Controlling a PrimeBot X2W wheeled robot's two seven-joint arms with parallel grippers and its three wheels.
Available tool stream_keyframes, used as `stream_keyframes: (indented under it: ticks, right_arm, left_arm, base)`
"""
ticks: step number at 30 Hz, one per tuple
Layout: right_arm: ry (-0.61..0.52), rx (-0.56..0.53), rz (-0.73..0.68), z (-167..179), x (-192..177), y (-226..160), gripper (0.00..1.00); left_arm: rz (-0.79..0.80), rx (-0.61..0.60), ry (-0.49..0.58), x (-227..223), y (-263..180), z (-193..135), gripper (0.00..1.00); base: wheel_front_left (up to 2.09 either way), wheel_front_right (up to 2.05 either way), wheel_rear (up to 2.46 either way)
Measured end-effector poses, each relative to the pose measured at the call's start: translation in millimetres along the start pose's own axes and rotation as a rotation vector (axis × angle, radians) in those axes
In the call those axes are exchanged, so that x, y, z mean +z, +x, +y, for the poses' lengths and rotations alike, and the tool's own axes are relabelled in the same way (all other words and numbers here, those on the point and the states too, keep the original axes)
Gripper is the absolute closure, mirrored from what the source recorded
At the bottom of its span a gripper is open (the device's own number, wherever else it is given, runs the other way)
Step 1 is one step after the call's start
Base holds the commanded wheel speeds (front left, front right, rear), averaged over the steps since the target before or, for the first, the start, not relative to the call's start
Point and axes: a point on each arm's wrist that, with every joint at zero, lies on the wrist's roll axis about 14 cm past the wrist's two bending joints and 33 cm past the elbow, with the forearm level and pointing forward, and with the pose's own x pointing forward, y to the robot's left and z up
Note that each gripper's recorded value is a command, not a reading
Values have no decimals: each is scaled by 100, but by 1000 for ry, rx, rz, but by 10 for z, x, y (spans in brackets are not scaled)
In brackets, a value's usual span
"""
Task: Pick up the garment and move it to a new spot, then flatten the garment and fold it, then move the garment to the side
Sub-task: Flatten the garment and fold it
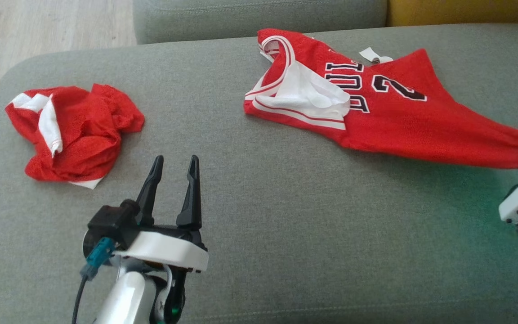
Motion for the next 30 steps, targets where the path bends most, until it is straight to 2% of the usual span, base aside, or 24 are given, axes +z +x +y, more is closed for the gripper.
stream_keyframes:
  ticks: [6, 13, 21, 26, 30]
  right_arm:
    - [-7, 21, -103, 142, 200, -26, 0]
    - [-23, 156, -238, 630, 364, -162, 0]
    - [10, 303, -204, 1113, -32, -379, 0]
    - [-4, 353, -196, 1316, -69, -309, 0]
    - [-45, 424, -195, 1610, 10, -153, 0]
  left_arm:
    - [-8, 6, 2, 29, -9, 23, 0]
    - [-22, 12, 12, 78, -16, 44, 0]
    - [-27, 15, 16, 99, -37, 56, 0]
    - [-18, 33, 19, 74, -78, 117, 0]
    - [-5, 66, 22, 37, -129, 216, 0]
  base:
    - [0, 0, 0]
    - [0, 0, 0]
    - [0, 0, 0]
    - [0, 0, 0]
    - [0, 0, 0]
